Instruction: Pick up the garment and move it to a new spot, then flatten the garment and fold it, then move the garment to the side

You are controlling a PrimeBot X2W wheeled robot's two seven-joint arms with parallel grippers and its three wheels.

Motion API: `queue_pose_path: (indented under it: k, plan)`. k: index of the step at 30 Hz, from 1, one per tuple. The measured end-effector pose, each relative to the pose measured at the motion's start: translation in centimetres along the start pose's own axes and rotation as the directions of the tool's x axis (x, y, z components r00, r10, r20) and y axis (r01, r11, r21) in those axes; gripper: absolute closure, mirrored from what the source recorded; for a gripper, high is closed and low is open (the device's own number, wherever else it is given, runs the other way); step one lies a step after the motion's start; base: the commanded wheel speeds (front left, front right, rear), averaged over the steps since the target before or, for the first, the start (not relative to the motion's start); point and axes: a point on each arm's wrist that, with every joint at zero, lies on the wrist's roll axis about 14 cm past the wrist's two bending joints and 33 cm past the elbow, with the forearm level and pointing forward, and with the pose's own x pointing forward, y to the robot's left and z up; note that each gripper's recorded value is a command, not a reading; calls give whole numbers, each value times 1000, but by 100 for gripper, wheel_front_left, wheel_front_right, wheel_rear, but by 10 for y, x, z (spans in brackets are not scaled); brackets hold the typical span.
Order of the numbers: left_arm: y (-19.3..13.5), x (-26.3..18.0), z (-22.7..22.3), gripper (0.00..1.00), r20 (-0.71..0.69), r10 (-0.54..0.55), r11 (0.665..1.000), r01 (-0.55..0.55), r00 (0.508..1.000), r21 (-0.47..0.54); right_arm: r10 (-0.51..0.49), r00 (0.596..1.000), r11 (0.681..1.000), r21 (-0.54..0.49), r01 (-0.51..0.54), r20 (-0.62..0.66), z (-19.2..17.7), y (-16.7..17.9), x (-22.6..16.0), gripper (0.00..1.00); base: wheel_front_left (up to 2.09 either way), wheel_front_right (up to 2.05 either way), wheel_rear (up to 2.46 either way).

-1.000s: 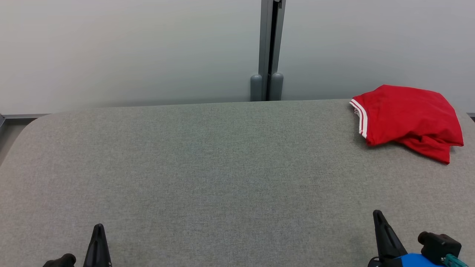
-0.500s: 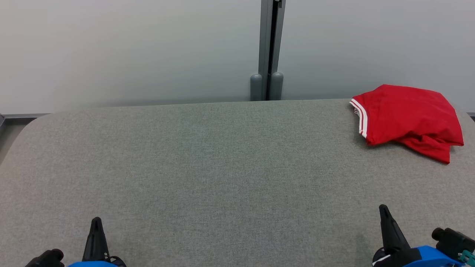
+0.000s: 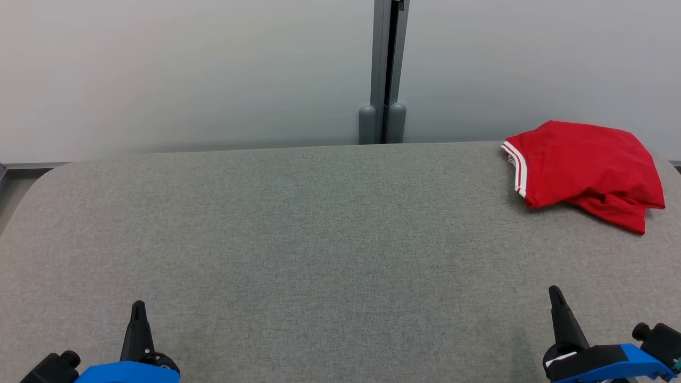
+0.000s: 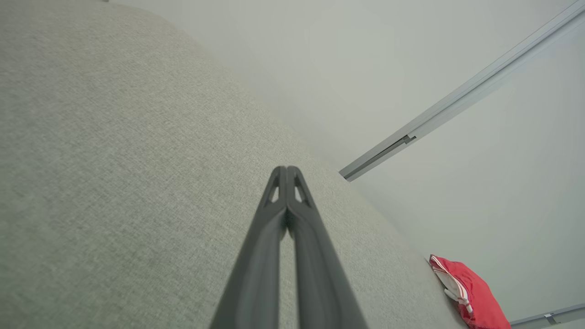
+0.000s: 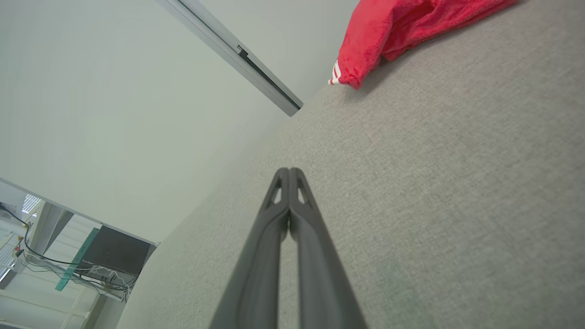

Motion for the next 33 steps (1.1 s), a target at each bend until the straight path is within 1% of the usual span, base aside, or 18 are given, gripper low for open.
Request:
queue_pose_path:
  k: [7, 16, 33]
  plan:
    - [-5, 4, 3, 100, 2, -12, 996, 12, 1000, -93, 0, 1000, 996, 91, -1, 3, 3, 2, 2, 100, 0, 0, 0]
    - [-11, 9, 6, 100, 2, -27, 979, 26, 1000, -204, 7, 1000, 981, 195, -8, 7, 7, 5, 6, 100, 0, 0, 0]
    - [-21, 15, 11, 100, 1, -59, 923, 55, 998, -381, 23, 1000, 931, 365, -25, 12, 14, 10, 10, 100, 0, 0, 0]
